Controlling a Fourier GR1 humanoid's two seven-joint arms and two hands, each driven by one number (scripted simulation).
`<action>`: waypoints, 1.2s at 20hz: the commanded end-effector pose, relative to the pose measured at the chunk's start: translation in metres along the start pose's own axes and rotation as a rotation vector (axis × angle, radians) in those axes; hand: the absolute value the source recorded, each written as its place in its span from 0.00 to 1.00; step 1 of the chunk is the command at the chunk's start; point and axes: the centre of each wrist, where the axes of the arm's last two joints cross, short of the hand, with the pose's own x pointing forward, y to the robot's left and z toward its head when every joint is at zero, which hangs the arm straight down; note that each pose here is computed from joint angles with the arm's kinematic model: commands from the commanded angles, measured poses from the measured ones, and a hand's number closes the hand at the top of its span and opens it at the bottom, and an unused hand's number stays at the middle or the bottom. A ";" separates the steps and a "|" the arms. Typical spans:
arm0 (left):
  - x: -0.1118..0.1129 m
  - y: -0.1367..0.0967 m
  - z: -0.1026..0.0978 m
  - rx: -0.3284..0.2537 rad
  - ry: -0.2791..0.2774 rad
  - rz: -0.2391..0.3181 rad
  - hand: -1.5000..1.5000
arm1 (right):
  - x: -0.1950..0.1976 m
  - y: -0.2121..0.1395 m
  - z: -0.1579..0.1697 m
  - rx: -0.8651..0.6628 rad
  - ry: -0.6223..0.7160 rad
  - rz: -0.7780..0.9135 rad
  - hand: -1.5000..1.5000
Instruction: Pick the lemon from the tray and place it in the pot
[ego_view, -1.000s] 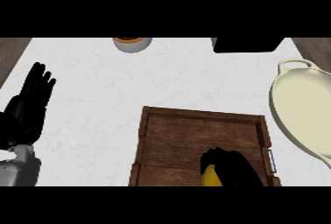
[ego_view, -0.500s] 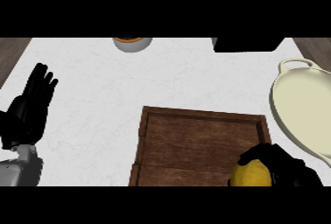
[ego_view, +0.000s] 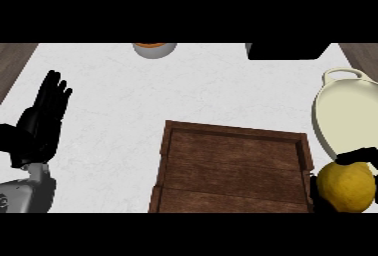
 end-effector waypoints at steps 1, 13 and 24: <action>0.001 -0.004 0.004 -0.003 0.005 0.007 0.50 | -0.020 -0.027 -0.005 -0.044 0.009 -0.178 1.00; -0.007 0.008 0.002 -0.004 0.002 0.001 0.50 | -0.114 -0.019 -0.089 -0.098 0.110 -0.318 1.00; 0.007 -0.015 0.002 -0.040 -0.009 0.015 0.50 | -0.188 0.023 -0.146 -0.127 0.134 0.228 1.00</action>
